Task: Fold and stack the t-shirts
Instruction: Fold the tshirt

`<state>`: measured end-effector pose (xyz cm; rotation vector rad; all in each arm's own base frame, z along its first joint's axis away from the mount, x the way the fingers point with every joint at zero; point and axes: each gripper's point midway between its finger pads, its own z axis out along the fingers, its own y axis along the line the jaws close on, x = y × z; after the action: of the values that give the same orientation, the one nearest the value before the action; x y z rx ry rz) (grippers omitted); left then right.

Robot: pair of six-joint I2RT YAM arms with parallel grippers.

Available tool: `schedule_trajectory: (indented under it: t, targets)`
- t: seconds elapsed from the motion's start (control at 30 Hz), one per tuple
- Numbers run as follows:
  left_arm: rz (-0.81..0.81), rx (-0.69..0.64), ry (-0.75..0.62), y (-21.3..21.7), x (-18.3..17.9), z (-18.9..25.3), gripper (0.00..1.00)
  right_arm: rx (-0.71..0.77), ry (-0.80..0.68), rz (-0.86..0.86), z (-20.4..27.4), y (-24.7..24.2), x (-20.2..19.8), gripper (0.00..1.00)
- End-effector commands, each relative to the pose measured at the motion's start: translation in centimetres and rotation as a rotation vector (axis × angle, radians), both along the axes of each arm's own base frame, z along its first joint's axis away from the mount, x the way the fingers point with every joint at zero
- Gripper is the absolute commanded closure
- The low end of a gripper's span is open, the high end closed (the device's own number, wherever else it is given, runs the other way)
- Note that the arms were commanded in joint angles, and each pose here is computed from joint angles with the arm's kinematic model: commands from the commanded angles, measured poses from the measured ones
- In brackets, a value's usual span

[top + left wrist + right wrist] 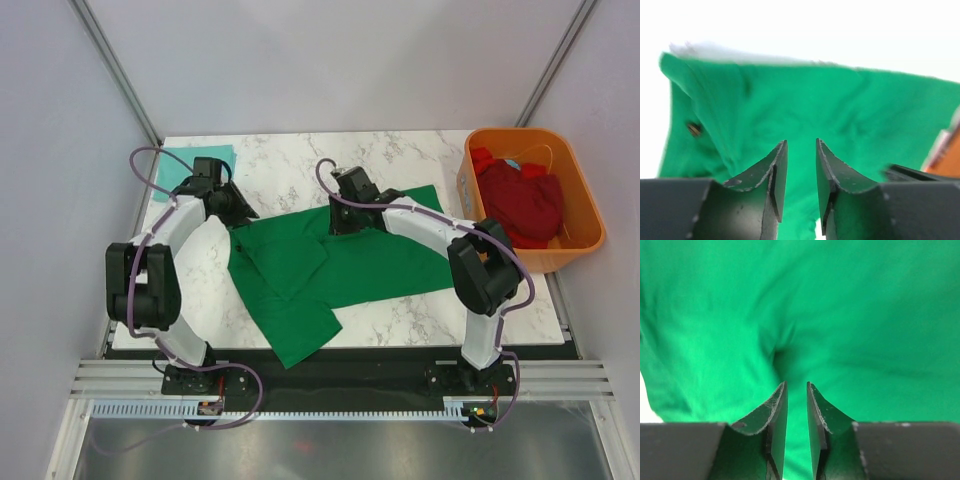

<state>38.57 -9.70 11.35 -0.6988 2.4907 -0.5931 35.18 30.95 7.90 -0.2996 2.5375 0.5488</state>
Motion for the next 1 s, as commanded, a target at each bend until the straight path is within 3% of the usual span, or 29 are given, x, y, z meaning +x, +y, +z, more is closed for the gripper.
schedule_trajectory:
  t: [0.0, 0.13, 0.37, 0.63, 0.77, 0.87, 0.97]
  targets:
    - [0.011, 0.115, 0.017, 2.7, 1.6, -1.7, 0.65, -0.033, -0.097, -0.071, 1.1, -1.8, 4.8, 0.71]
    - [0.060, 0.162, 0.125, 5.1, 0.6, -5.7, 0.69, -0.079, -0.073, -0.149, -1.7, -5.0, 7.5, 0.73]
    - [0.101, 0.230, 0.215, 6.8, -1.8, -8.8, 0.72, -0.132, -0.048, -0.298, -5.2, -11.0, 10.5, 0.77]
    - [0.177, 0.182, 0.207, 9.2, -1.9, -7.9, 0.68, -0.174, 0.004, -0.365, -8.3, -13.7, 10.8, 0.77]
    - [0.128, 0.118, 0.127, 8.6, -1.1, -5.2, 0.64, -0.135, -0.014, -0.341, -7.3, -13.0, 11.1, 0.77]
    - [0.094, 0.107, 0.070, 8.3, -0.4, -3.5, 0.54, -0.106, -0.032, -0.329, -6.2, -12.5, 11.3, 0.76]
    - [0.057, 0.090, 0.062, 7.9, 0.1, -3.4, 0.54, -0.090, -0.046, -0.329, -5.3, -12.2, 11.6, 0.77]
